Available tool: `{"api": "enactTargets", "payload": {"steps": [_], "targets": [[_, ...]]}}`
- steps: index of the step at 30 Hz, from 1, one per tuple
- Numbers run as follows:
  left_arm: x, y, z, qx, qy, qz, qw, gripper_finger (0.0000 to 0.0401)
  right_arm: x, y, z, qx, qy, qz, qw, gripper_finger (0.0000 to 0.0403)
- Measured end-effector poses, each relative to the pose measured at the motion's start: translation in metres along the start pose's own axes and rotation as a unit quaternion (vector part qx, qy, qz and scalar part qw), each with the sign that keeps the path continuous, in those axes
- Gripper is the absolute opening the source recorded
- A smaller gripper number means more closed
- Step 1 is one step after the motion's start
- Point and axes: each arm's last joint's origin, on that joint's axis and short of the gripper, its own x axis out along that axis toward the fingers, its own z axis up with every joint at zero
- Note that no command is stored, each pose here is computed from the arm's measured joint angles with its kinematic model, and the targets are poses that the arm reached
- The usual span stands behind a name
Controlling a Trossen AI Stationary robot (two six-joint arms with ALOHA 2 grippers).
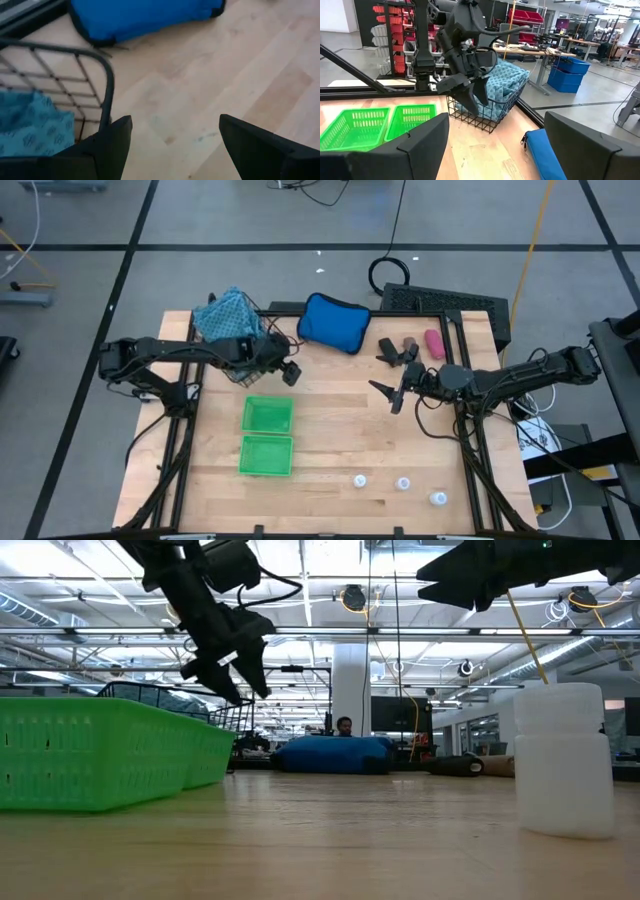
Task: Pick & Place Medicine items
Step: Adjust the black wire basket on the table, then put the pink bandage into the top green basket
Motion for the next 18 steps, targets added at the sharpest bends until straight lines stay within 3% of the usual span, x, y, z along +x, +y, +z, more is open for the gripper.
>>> {"api": "enactTargets", "payload": {"steps": [5,10,14,18], "targets": [[-0.035,-0.012,0.026,0.049,-0.02,-0.107,0.993,0.031,-0.001,-0.001,0.001,-0.012,-0.002,-0.002,1.0,0.0313],[-0.113,-0.021,0.041,0.121,-0.141,-0.177,0.966,0.031,-0.007,-0.005,0.003,0.0,0.005,-0.028,1.0,0.0313],[-0.168,-0.013,0.023,0.182,-0.216,-0.212,0.935,0.031,-0.014,-0.016,-0.006,0.02,0.068,-0.11,0.991,0.0313],[-0.198,0.002,-0.008,0.2,-0.252,-0.261,0.91,0.031,-0.018,-0.035,-0.002,0.078,0.169,-0.178,0.966,0.0313]]}}
